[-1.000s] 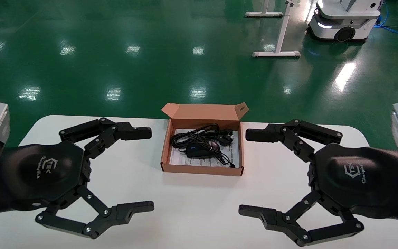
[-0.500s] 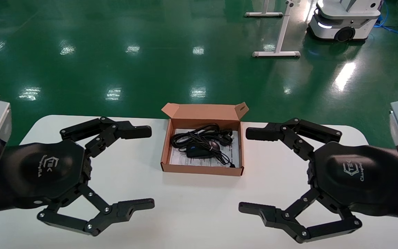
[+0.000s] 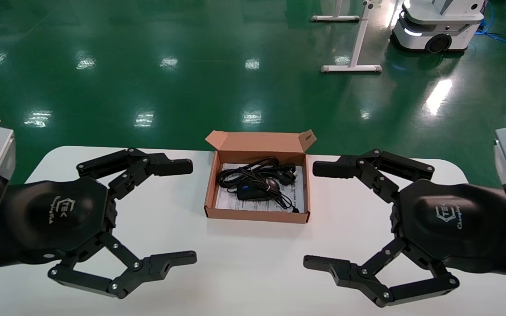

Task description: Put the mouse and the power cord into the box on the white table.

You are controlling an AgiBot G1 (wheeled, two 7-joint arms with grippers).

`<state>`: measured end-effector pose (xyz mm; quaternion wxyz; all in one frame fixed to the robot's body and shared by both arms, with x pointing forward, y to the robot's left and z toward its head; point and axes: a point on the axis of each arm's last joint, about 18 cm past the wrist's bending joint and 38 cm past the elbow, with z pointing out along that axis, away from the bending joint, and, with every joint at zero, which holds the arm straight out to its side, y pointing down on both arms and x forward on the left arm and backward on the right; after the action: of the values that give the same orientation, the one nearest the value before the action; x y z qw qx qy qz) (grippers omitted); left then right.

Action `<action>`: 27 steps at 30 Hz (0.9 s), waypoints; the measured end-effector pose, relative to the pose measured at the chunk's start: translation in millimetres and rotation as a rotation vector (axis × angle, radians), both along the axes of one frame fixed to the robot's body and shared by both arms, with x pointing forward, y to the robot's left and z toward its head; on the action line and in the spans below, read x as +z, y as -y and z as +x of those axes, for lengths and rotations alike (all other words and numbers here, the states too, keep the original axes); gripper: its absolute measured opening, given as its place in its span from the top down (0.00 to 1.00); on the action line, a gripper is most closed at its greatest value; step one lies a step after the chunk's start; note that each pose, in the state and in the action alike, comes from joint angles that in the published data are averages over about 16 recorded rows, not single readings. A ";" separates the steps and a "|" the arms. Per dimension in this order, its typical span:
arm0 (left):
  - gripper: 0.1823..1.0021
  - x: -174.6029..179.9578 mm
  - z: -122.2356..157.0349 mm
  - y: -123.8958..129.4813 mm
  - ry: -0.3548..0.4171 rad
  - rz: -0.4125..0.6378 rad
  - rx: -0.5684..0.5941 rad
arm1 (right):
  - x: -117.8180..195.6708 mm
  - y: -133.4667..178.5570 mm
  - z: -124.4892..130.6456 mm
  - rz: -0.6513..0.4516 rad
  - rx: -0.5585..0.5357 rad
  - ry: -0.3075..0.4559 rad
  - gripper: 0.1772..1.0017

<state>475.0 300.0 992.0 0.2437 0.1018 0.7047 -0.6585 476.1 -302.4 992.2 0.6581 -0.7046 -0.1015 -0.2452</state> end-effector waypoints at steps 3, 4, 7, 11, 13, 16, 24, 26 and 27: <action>0.00 0.0 0.1 0.0 0.000 0.000 0.000 | 0.0 0.0 0.1 0.000 0.000 0.000 0.00; 0.00 0.0 0.1 0.0 0.000 0.000 0.000 | 0.0 0.0 0.1 0.000 0.000 0.000 0.00; 0.00 0.0 0.2 0.0 0.000 0.000 0.000 | -0.1 0.0 0.2 0.000 0.000 0.000 0.00; 0.00 0.0 0.3 0.0 0.000 0.000 0.001 | -0.1 -0.1 0.3 0.000 0.000 0.000 0.00; 0.00 0.0 0.3 0.0 0.000 0.000 0.001 | -0.1 0.0 0.3 0.000 0.000 0.000 0.00; 0.00 0.0 0.3 0.0 0.000 0.000 0.001 | 0.0 0.0 0.3 0.000 -0.001 0.000 0.00; 0.00 0.0 0.4 0.0 0.000 0.000 0.001 | 0.0 0.0 0.4 0.000 -0.001 0.000 0.00; 0.00 0.0 0.4 0.0 0.000 0.000 0.001 | 0.0 0.0 0.4 0.000 -0.001 0.000 0.00; 0.00 0.0 0.4 0.0 0.000 0.000 0.001 | 0.0 0.0 0.4 0.000 -0.001 0.000 0.00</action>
<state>475.4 300.1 992.1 0.2439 0.1014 0.7047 -0.6585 476.5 -302.4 992.2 0.6578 -0.7047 -0.1014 -0.2456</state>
